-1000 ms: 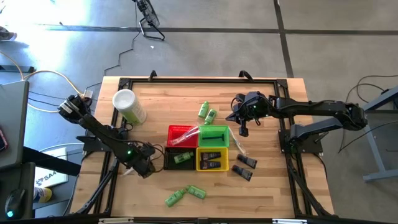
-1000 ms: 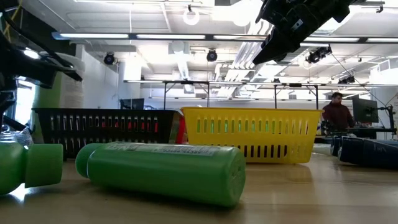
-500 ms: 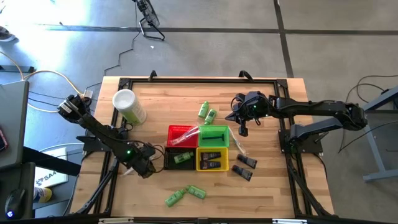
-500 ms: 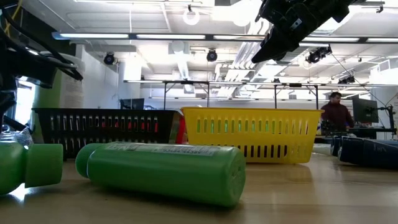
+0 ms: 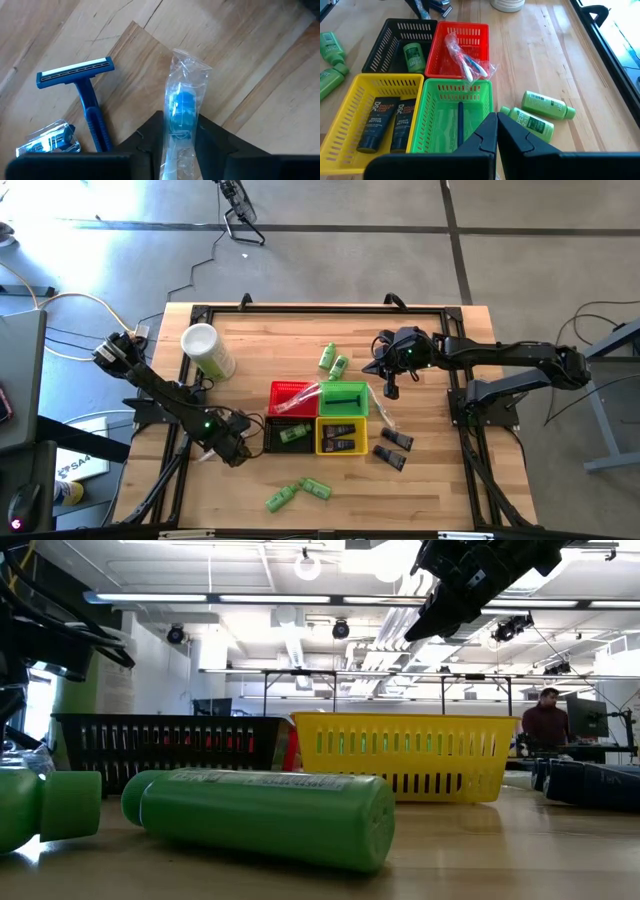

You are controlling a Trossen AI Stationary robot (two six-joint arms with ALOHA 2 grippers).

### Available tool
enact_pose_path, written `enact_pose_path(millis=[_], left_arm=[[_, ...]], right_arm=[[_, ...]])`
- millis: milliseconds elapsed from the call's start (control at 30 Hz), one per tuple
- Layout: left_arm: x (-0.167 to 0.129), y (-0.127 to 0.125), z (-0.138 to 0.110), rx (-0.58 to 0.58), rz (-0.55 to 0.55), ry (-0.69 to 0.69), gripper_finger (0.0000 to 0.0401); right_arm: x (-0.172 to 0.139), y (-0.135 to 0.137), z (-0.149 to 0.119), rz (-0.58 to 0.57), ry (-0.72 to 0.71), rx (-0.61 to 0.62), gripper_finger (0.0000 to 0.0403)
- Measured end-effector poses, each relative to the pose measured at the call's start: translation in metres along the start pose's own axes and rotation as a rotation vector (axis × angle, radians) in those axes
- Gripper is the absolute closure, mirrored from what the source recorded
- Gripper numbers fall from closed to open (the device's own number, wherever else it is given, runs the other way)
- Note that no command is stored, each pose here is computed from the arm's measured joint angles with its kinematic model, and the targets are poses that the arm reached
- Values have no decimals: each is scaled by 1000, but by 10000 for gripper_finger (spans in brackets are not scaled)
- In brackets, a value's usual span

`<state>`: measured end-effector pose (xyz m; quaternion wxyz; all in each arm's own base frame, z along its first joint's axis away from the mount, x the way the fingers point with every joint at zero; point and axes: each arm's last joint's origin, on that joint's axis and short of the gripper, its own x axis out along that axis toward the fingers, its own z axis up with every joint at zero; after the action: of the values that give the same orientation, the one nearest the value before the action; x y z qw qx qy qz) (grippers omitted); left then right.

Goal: Pick & Place Travel size toiletries
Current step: Put the blue toothbrush into the red bin

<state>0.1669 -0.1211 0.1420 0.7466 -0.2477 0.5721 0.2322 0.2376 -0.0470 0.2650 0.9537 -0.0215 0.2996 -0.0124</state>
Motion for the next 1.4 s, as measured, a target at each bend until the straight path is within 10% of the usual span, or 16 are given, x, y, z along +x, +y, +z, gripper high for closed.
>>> enact_pose_path(millis=[1033,1400], left_arm=[[-64,-24,18,31,-108,-2,336],[-139,-35,47,129,2,-366,336]], right_arm=[[0,0,0,1,1,-34,401],[0,0,0,0,0,-86,400]])
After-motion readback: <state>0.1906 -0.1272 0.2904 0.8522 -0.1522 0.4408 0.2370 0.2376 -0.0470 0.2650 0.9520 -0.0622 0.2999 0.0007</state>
